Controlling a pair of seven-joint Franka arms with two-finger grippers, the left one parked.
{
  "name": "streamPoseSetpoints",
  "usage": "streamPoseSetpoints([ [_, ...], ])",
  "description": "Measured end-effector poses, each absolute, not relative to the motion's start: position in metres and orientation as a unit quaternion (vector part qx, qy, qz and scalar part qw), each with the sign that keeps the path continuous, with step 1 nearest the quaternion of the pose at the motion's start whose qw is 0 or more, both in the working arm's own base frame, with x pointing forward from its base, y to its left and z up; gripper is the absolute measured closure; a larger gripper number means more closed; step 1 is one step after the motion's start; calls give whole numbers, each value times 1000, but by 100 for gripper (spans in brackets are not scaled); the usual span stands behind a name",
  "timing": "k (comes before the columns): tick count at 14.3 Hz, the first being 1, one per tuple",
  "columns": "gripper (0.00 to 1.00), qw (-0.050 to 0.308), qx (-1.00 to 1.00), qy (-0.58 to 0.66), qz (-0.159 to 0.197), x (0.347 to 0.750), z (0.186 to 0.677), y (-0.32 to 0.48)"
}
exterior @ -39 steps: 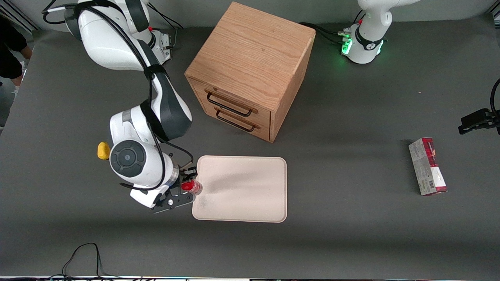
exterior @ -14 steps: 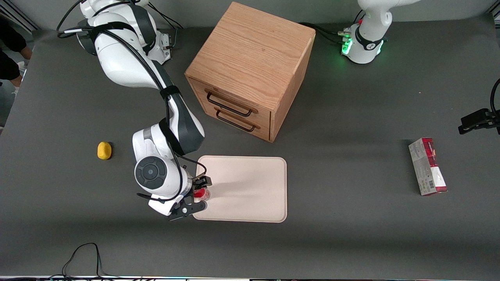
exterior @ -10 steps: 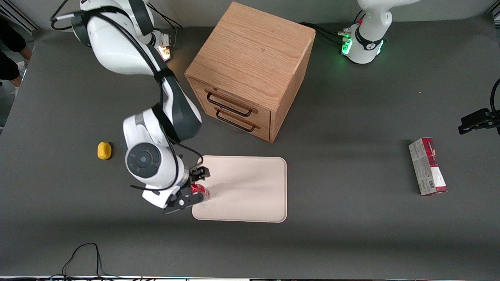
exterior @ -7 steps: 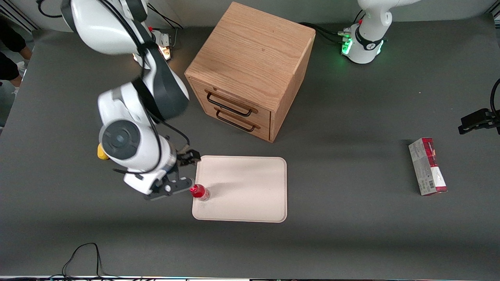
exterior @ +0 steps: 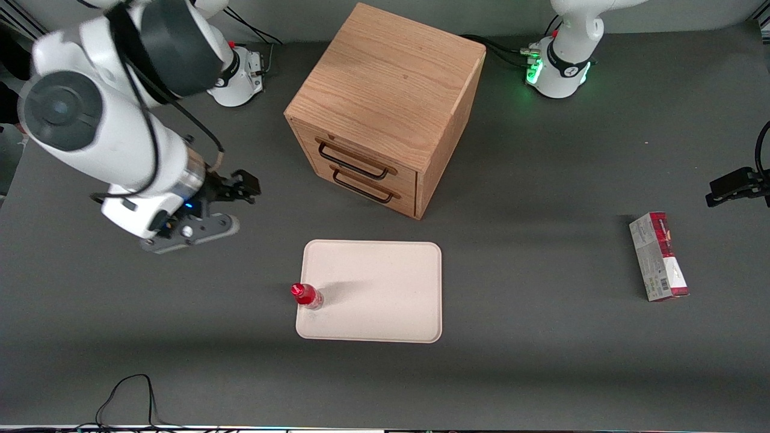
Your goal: Place coke bottle on tray
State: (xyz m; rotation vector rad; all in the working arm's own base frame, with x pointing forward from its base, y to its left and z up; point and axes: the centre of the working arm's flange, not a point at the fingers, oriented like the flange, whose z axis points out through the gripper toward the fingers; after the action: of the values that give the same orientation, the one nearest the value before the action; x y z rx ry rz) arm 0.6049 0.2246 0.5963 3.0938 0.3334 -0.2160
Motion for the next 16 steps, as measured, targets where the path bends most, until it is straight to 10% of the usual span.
streamPoseSetpoints([
  [16, 0, -33, 998, -48, -14, 548, 625, -1],
])
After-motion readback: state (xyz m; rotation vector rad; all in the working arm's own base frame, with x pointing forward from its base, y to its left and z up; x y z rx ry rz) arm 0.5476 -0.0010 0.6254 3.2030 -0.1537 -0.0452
